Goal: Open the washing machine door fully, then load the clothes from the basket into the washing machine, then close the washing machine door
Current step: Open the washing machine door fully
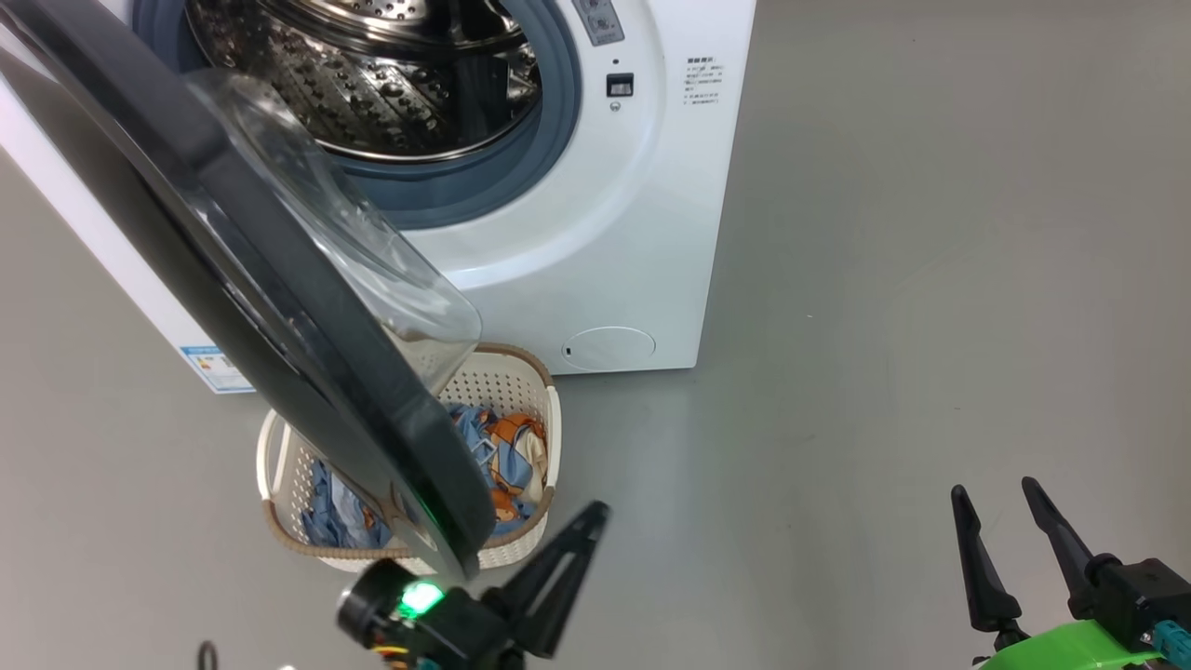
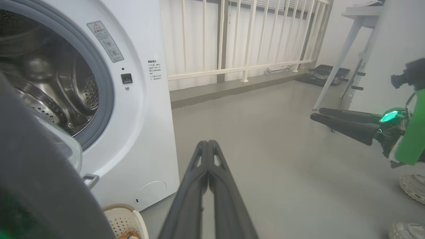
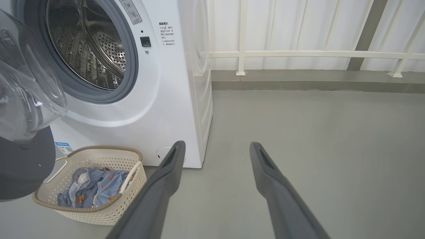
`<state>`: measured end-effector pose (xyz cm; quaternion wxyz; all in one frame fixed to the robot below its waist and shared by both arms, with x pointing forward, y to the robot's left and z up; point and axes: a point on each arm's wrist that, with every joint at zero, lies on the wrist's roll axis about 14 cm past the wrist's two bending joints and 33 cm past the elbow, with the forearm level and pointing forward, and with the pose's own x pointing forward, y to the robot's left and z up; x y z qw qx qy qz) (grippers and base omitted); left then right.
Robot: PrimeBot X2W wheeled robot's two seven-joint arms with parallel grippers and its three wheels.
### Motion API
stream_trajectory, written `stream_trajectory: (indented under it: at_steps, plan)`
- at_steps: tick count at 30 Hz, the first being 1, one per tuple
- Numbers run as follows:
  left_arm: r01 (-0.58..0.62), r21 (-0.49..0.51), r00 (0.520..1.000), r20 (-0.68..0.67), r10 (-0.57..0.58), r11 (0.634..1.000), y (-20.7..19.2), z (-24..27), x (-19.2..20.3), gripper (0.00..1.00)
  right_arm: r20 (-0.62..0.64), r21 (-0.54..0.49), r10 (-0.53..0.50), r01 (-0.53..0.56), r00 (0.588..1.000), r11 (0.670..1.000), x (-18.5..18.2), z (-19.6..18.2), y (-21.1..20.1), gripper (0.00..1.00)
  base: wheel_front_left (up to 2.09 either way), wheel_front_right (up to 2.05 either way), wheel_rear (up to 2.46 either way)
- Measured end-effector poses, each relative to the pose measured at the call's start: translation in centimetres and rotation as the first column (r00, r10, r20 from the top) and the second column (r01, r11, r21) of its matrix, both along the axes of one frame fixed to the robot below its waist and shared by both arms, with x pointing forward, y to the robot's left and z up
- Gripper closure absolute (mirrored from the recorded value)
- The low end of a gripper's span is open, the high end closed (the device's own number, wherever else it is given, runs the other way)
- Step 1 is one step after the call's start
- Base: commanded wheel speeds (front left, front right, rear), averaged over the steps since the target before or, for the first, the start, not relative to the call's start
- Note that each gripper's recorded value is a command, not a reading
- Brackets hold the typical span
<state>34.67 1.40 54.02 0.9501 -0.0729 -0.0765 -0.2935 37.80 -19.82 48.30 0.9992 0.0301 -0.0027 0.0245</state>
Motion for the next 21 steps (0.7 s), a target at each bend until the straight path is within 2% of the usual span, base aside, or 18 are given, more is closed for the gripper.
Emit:
stream_trajectory:
  at_steps: [10,21]
  plan:
    - [-0.087,0.015,0.996,-0.026,0.087,0.996,2.5,-1.0,1.4,1.0,0.0,-0.002,-0.004,0.004,1.0,1.0,-0.2,0.0,-0.2,0.0,0.0,0.0,0.0]
    - [-0.125,0.021,0.991,-0.034,0.126,0.992,3.4,-1.2,3.1,1.0,-0.021,0.002,-0.011,0.011,1.0,1.0,-0.2,-0.7,-0.5,0.0,0.0,0.0,0.0]
